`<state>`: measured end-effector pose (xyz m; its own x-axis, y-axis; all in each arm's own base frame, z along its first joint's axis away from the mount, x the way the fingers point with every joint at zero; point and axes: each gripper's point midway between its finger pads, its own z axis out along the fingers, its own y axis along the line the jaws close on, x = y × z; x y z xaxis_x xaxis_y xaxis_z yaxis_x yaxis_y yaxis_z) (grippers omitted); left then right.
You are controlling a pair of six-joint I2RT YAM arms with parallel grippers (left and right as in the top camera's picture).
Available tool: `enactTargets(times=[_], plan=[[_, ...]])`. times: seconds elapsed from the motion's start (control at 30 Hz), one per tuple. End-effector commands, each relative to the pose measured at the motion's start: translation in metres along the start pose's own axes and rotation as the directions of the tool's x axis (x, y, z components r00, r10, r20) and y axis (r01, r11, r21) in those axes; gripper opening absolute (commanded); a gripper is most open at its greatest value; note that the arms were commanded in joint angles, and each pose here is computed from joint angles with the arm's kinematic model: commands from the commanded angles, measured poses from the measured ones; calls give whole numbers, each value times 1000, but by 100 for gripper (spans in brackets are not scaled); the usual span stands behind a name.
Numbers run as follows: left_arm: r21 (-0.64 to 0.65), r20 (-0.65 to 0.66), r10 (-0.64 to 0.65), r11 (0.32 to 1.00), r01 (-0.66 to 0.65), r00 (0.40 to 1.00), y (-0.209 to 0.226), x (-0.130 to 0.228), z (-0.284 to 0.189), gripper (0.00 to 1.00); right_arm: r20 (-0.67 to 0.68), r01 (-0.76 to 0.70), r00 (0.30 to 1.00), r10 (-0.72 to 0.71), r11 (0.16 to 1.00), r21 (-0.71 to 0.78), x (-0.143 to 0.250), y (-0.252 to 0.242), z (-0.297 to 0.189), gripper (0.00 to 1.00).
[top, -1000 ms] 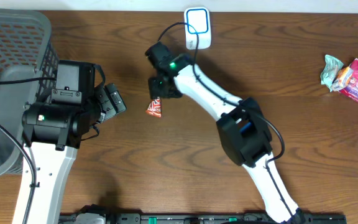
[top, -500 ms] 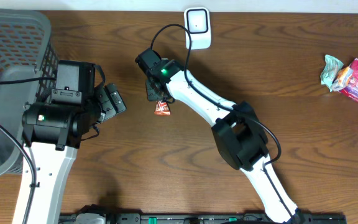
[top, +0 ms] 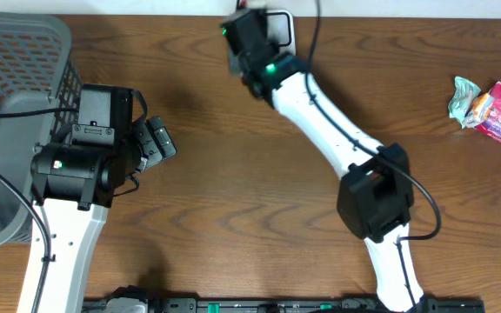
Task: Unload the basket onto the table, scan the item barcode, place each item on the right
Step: 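Raise the chocolate bar up to the scanner with the right gripper, then carry the chocolate bar to the far right pile and release it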
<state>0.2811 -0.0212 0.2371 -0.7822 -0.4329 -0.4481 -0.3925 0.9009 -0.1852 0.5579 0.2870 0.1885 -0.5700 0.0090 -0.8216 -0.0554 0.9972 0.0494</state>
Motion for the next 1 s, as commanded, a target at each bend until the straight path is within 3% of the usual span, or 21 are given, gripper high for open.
enactTargets(times=[0.0, 0.27, 0.57, 0.77, 0.97], plan=[[-4, 22, -10, 1000, 10, 1000, 2, -4, -4, 98, 72, 51, 996, -59, 994, 100, -18, -32, 18, 1], [-4, 22, -10, 1000, 10, 1000, 2, -4, -4, 98, 132, -31, 991, 10, 987, 159, -21, -81, 66, 1], [-4, 22, -10, 1000, 10, 1000, 2, -4, -4, 98, 119, -42, 992, 29, 994, 104, -22, -88, 75, 1], [-4, 22, -10, 1000, 10, 1000, 2, -4, -4, 98, 190, -87, 982, 23, 938, 335, -49, -135, 43, 1], [-4, 22, -10, 1000, 10, 1000, 2, -4, -4, 98, 197, -107, 980, -29, 758, 643, -69, -224, -6, 1]])
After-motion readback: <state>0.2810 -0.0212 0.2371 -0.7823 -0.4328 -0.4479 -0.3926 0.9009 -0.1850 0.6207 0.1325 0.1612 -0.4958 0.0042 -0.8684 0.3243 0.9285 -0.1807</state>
